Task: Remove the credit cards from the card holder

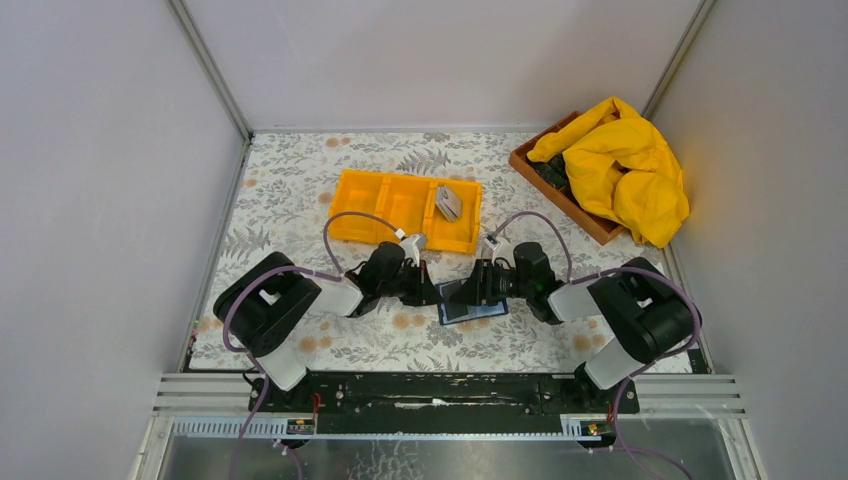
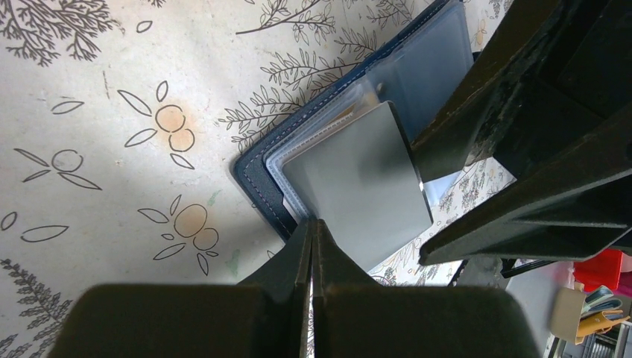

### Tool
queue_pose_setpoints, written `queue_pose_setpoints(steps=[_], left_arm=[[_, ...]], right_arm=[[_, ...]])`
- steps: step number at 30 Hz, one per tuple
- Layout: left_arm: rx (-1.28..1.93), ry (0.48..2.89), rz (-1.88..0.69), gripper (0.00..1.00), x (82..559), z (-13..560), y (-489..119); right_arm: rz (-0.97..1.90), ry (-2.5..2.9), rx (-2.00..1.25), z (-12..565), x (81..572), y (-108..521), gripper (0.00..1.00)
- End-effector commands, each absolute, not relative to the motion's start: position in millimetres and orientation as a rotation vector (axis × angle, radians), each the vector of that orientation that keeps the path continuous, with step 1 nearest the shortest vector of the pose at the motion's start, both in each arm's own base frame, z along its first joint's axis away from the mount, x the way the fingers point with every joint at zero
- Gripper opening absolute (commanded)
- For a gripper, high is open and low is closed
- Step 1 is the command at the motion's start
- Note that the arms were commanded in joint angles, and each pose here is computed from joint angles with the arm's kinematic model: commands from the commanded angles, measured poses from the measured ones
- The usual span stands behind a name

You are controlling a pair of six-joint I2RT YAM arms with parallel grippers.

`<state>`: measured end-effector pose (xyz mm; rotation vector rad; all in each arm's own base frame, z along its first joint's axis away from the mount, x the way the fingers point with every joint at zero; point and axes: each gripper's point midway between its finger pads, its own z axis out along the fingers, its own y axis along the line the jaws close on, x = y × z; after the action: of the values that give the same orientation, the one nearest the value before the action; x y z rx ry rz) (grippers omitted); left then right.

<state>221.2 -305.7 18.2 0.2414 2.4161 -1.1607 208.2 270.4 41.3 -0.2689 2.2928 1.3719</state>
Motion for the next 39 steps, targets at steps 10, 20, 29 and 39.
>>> queue_pose_setpoints(steps=[10, 20, 29, 39], left_arm=[[0.263, 2.459, -1.129, 0.0, 217, 7, -303], [0.238, 2.484, -1.073, 0.0, 221, 1, -297], [0.223, 2.494, -1.053, 0.0, 222, -2, -294], [0.202, 2.483, -1.049, 0.0, 225, -1, -290]], right_arm=[[1.592, 2.197, -0.336, 62, 200, 292, 0.51], [1.411, 2.223, -0.335, 59, 211, 278, 0.51], [1.316, 2.258, -0.283, 52, 221, 266, 0.5], [1.225, 2.296, -0.225, 43, 230, 252, 0.46]])
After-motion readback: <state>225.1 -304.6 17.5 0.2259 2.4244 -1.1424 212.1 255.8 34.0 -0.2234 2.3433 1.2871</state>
